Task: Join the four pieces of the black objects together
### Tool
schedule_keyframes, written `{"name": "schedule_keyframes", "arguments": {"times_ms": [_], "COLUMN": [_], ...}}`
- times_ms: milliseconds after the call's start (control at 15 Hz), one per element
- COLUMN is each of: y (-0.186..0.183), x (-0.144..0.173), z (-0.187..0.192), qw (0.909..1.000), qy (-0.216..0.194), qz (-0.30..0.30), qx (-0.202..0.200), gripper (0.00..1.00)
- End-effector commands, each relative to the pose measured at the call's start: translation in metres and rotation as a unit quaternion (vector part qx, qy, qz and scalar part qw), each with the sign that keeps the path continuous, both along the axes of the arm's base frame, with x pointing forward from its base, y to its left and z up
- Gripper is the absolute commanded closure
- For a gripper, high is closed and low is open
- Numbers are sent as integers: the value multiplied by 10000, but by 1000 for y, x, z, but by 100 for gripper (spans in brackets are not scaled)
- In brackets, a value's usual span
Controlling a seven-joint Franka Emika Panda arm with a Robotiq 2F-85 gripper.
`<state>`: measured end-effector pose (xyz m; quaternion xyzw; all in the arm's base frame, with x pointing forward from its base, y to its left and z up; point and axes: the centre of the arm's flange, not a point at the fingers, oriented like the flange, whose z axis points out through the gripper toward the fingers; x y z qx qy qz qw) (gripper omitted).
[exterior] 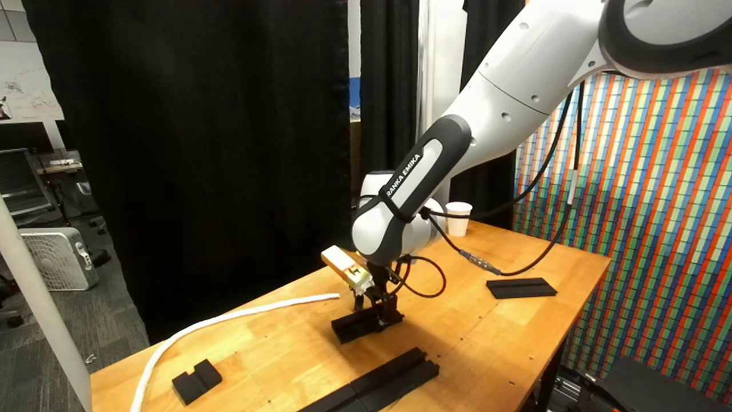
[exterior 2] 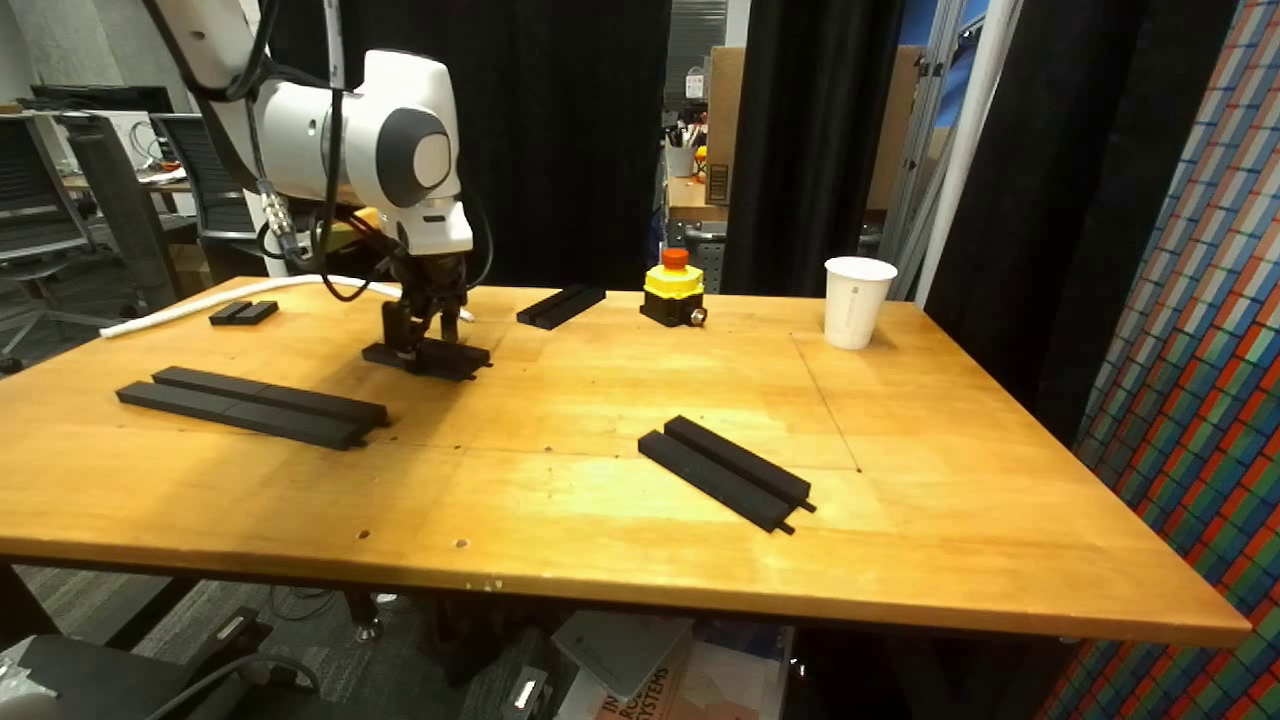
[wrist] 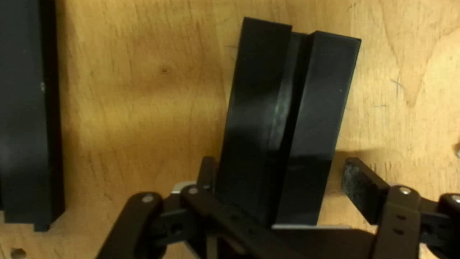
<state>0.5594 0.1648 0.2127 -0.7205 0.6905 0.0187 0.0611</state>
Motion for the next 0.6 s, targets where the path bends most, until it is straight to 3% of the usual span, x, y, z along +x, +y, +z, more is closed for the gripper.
{"name": "schedule_keyframes", "arguments": {"times_ms": [0, 133, 533], "y": [1, 1, -24], "x": [8, 8, -26], "z": [-3, 0, 17], "qw": [9999, 9999, 9999], "qy": [-92, -117, -149], "qz": [-90, -100, -24], "qx": [46, 71, 49], "gripper": [42, 52, 53]}}
